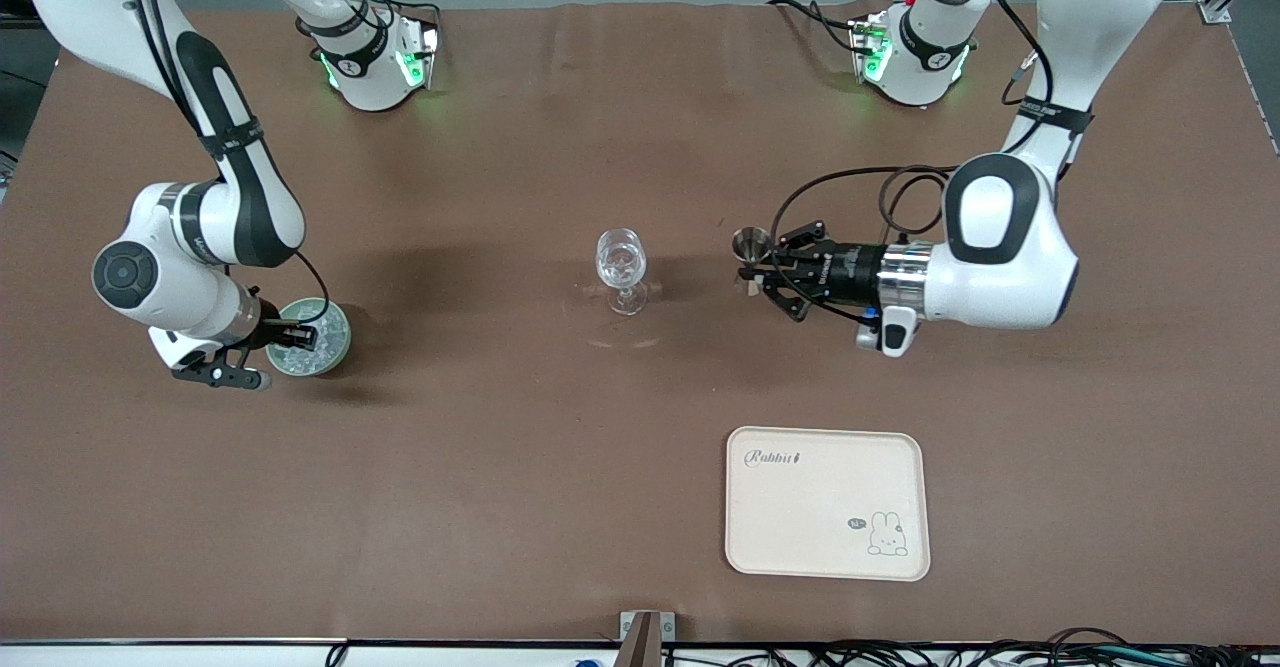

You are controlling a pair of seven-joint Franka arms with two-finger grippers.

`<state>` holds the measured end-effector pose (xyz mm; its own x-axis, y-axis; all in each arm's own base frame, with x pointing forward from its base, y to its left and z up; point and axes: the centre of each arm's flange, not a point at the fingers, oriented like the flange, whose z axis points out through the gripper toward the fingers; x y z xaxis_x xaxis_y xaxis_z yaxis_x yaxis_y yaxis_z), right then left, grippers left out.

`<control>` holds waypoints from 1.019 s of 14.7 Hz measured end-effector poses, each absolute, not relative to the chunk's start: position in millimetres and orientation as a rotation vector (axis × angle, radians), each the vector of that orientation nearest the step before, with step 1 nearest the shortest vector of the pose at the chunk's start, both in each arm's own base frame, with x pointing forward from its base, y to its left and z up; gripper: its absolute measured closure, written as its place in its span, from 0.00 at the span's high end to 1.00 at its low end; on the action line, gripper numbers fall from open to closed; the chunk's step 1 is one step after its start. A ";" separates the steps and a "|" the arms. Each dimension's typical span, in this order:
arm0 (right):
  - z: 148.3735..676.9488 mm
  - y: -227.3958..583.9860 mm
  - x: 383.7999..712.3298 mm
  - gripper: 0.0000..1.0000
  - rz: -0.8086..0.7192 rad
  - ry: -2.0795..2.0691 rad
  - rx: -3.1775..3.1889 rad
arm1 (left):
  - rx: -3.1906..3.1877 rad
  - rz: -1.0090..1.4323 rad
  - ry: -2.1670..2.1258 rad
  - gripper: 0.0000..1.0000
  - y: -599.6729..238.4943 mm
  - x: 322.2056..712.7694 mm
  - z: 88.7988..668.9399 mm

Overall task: Pour wine and add ice with both arms
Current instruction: 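Carry the silver jigger with the left gripper toward the wine glass, then tilt the jigger over the glass with the left gripper while the right gripper carries ice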

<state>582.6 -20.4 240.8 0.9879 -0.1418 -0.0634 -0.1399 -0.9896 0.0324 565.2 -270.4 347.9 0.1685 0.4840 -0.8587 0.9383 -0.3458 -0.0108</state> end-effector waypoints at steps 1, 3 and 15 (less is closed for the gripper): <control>234.6 -20.0 582.7 0.59 -0.104 -0.221 3.105 | 1.931 -1.078 1.356 0.21 -280.2 562.5 345.2; 224.7 -19.6 581.9 0.60 -0.117 -0.227 3.107 | 1.969 -1.057 1.394 0.21 -297.6 557.1 339.9; 217.3 -20.6 579.9 0.27 -0.133 -0.239 3.109 | 2.141 -0.845 1.489 0.21 -385.3 544.0 330.8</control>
